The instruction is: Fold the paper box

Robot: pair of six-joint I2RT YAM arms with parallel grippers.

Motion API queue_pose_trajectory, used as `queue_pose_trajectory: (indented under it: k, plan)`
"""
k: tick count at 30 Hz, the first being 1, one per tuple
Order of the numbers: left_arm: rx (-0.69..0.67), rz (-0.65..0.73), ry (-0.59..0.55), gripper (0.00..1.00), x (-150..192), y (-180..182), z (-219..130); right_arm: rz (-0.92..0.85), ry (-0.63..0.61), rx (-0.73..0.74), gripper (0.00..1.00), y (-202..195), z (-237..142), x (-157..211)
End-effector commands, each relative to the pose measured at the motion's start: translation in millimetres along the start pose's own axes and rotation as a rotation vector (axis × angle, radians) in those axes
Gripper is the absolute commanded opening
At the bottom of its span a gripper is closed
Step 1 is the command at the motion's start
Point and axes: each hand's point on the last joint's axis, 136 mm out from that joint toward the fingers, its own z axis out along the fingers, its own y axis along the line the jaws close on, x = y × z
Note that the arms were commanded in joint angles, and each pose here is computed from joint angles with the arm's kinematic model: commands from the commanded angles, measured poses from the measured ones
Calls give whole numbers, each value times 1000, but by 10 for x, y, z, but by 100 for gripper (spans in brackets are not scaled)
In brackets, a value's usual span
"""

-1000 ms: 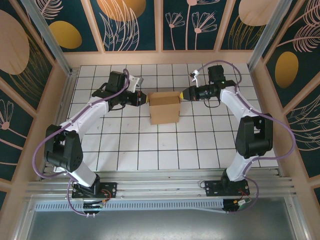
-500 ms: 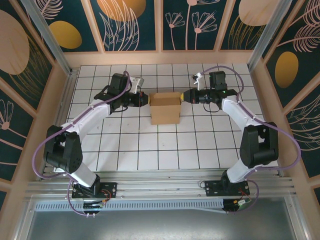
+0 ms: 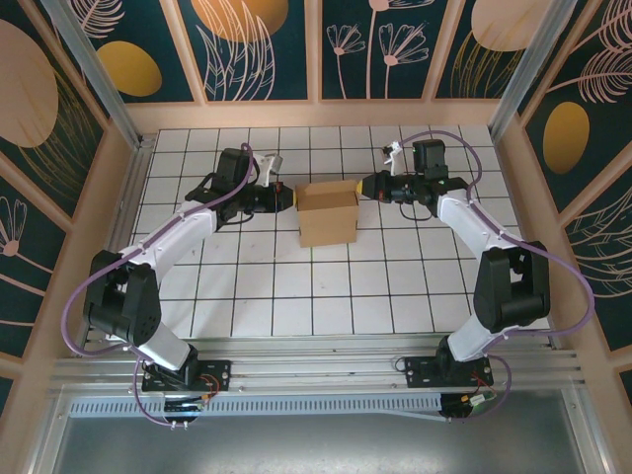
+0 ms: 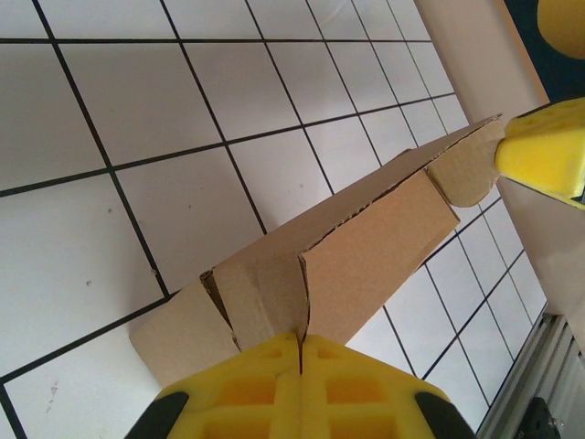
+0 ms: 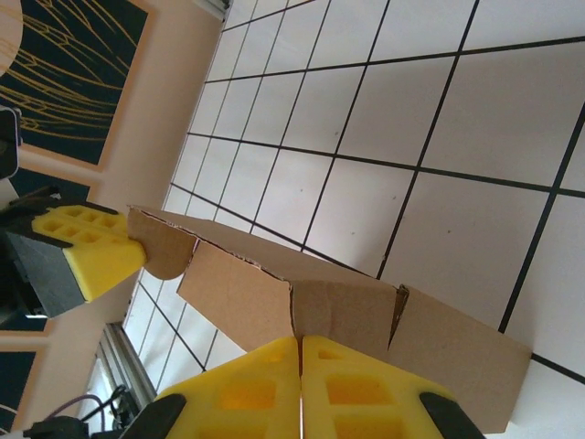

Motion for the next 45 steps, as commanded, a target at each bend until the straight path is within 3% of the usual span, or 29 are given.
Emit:
queue_pose_trajectory:
  k: [1,16,25,45]
  plan:
    - [72,9,-20,0,-41,-202,-39,0,-27,-37,8,168,-27,-29]
    - [70,0,-11,0,-22,-182,-6,22,-11,38,9,-37,16,84]
    - [65,-7,-6,0,-5,-161,7,-75,8,133,9,-112,-54,69]
    - [47,-24,-19,0,-12,-121,20,-118,41,99,9,32,71,197]
